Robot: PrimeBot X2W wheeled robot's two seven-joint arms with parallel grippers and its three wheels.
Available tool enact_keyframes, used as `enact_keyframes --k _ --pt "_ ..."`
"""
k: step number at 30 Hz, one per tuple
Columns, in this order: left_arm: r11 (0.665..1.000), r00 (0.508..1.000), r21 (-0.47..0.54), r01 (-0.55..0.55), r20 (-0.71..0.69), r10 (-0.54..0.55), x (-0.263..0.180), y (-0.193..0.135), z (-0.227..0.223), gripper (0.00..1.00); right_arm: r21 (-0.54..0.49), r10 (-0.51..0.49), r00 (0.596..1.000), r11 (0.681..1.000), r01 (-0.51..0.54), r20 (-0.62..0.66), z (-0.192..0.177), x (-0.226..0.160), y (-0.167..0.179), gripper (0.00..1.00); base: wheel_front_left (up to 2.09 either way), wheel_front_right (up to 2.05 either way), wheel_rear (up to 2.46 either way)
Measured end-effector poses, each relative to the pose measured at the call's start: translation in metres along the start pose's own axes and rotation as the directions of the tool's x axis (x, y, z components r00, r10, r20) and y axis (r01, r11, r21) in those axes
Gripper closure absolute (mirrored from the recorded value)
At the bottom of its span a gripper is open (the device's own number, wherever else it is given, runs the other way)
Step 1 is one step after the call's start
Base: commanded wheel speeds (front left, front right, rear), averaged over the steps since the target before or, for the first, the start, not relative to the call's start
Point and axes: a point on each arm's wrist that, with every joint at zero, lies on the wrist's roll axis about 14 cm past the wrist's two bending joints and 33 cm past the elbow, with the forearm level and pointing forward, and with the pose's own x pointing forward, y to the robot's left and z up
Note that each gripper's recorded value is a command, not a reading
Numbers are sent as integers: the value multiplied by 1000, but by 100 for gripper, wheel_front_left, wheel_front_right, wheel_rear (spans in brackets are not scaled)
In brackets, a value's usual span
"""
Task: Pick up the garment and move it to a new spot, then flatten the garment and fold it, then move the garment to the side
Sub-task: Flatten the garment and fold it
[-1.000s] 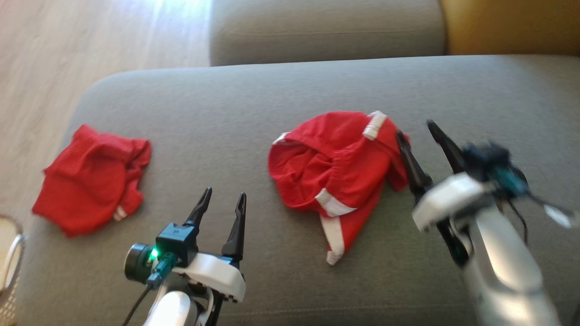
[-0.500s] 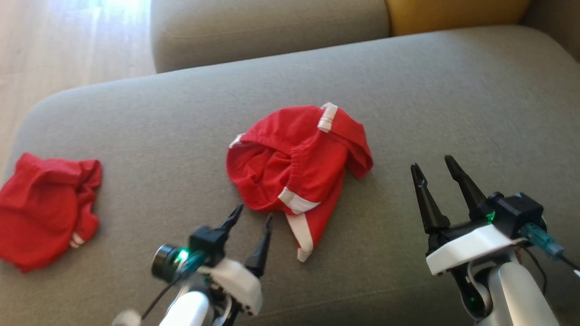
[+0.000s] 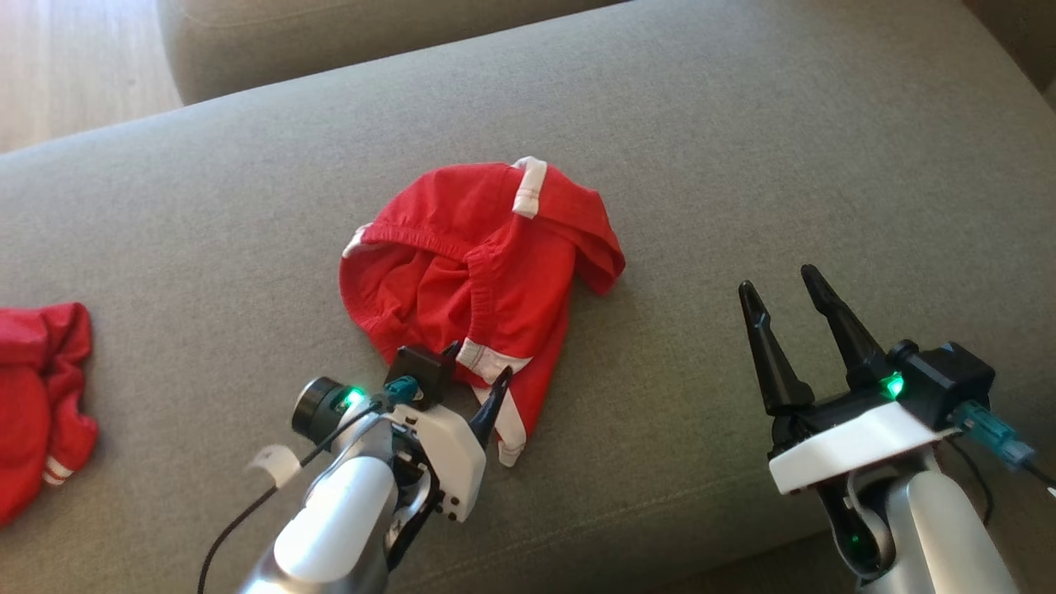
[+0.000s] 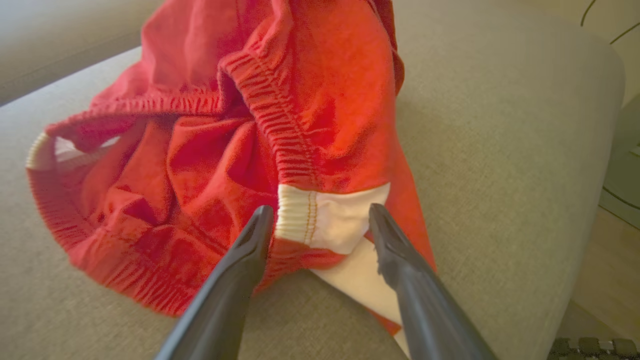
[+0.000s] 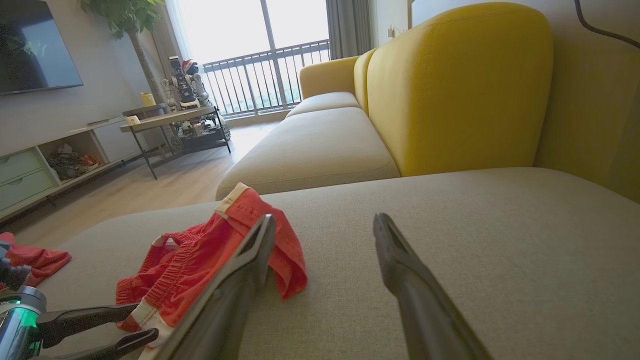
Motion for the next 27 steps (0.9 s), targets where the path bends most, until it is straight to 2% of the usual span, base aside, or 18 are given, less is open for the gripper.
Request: enact_keyframes --k 1,2,7,10,13,16,19,20,21,23,24,25,27 --pt "1000 1000 2 7 -23 -7 1 -1 -6 77 -1 -4 1000 1000 4 -2 -1 0 -1 0 0 0 0" --pt "1000 999 2 8 -35 -8 2 0 -9 100 -2 -6 1000 1000 6 -3 -1 -1 -2 0 0 0 0" --pt "1000 999 10 -19 33 18 4 10 9 100 0 -2 1000 1000 2 4 0 1 -1 0 0 0 0" --pt "1000 991 13 11 135 -12 5 4 37 100 3 -3 1000 1000 3 5 -1 1 -1 0 0 0 0" --pt "997 957 -26 68 284 -58 1 -13 82 100 5 -16 1000 1000 16 7 0 -1 -5 0 0 0 0" --pt "997 897 -45 58 441 -33 -5 -12 143 100 8 -21 1000 1000 21 11 0 -3 -7 0 0 0 0" --pt "999 801 -39 21 599 7 -17 -5 213 100 19 -22 1000 1000 21 20 2 -6 -7 0 0 0 0" --pt "999 801 -39 21 599 7 -17 -5 213 100 19 -22 1000 1000 21 20 2 -6 -7 0 0 0 0" --pt "999 722 -37 -4 691 28 -32 1 256 100 26 -21 999 999 20 24 2 -5 -6 0 0 0 0" --pt "998 661 -50 -32 748 58 -46 13 281 100 28 -12 1000 1000 12 24 2 -3 -3 0 0 0 0" --pt "998 661 -50 -32 748 58 -46 13 281 100 28 -12 1000 1000 12 24 2 -3 -3 0 0 0 0" --pt "997 644 -66 -51 761 83 -51 21 285 100 28 -8 1000 1000 7 24 2 -1 -2 0 0 0 0" --pt "991 645 -99 -87 753 132 -55 39 278 100 30 3 1000 1000 -4 30 2 2 2 0 0 0 0"
